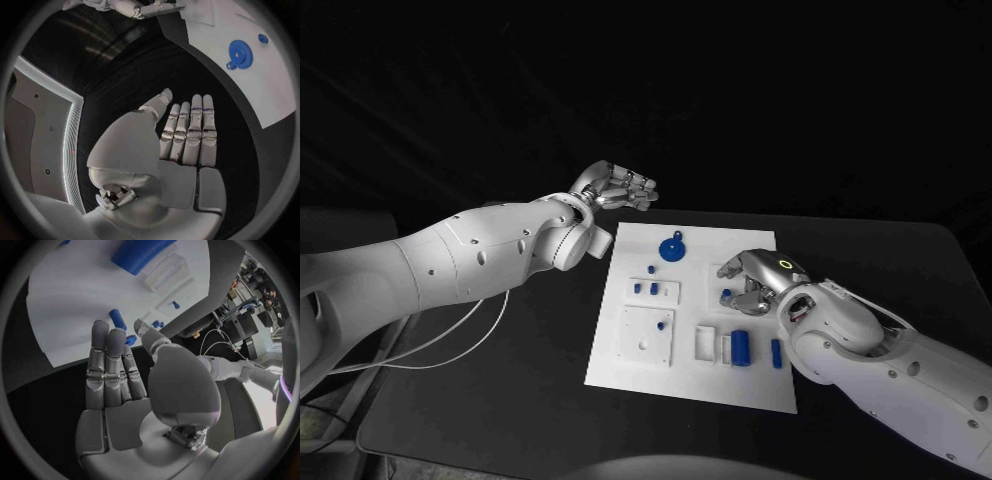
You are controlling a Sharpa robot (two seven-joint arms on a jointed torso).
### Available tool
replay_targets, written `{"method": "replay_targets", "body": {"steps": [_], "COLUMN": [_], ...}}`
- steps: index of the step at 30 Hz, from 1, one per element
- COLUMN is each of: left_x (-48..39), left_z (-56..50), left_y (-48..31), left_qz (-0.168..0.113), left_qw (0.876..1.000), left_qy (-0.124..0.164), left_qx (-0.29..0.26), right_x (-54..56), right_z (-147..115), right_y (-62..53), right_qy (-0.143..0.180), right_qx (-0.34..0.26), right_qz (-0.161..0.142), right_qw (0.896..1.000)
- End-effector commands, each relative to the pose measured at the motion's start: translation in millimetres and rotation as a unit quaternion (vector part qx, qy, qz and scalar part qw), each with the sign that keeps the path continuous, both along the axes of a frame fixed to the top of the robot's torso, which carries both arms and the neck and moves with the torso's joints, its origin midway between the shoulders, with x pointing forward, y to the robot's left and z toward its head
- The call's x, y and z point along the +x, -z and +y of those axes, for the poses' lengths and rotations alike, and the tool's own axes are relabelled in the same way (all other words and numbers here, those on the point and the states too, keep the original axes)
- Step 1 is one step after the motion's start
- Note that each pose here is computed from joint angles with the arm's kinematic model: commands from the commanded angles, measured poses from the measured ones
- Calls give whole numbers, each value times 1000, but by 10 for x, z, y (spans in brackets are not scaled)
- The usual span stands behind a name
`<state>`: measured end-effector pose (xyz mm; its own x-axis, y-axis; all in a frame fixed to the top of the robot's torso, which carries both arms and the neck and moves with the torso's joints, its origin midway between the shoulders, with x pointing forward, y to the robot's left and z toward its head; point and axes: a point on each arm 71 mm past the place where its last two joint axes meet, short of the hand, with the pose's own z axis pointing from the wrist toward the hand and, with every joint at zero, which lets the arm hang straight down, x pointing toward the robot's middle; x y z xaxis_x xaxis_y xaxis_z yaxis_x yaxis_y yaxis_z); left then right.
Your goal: Assemble the parts on the task board
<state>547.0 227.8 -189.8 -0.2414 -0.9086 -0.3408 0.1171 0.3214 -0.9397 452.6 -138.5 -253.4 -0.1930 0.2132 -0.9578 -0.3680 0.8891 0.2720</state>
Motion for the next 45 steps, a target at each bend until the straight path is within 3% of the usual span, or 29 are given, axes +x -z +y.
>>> {"method": "replay_targets", "body": {"steps": [1,45], "left_x": [-1,1], "left_z": [-17,11], "left_y": [-17,-5], "left_qz": [-4,4], "left_qw": [1000,1000], "left_qy": [7,2], "left_qx": [-6,-3], "right_x": [9,40], "right_z": [3,32], "right_y": [60,204], "right_qy": [-3,-1], "right_qx": [-24,-42], "right_qz": [17,17], "right_qw": [1000,999]}}
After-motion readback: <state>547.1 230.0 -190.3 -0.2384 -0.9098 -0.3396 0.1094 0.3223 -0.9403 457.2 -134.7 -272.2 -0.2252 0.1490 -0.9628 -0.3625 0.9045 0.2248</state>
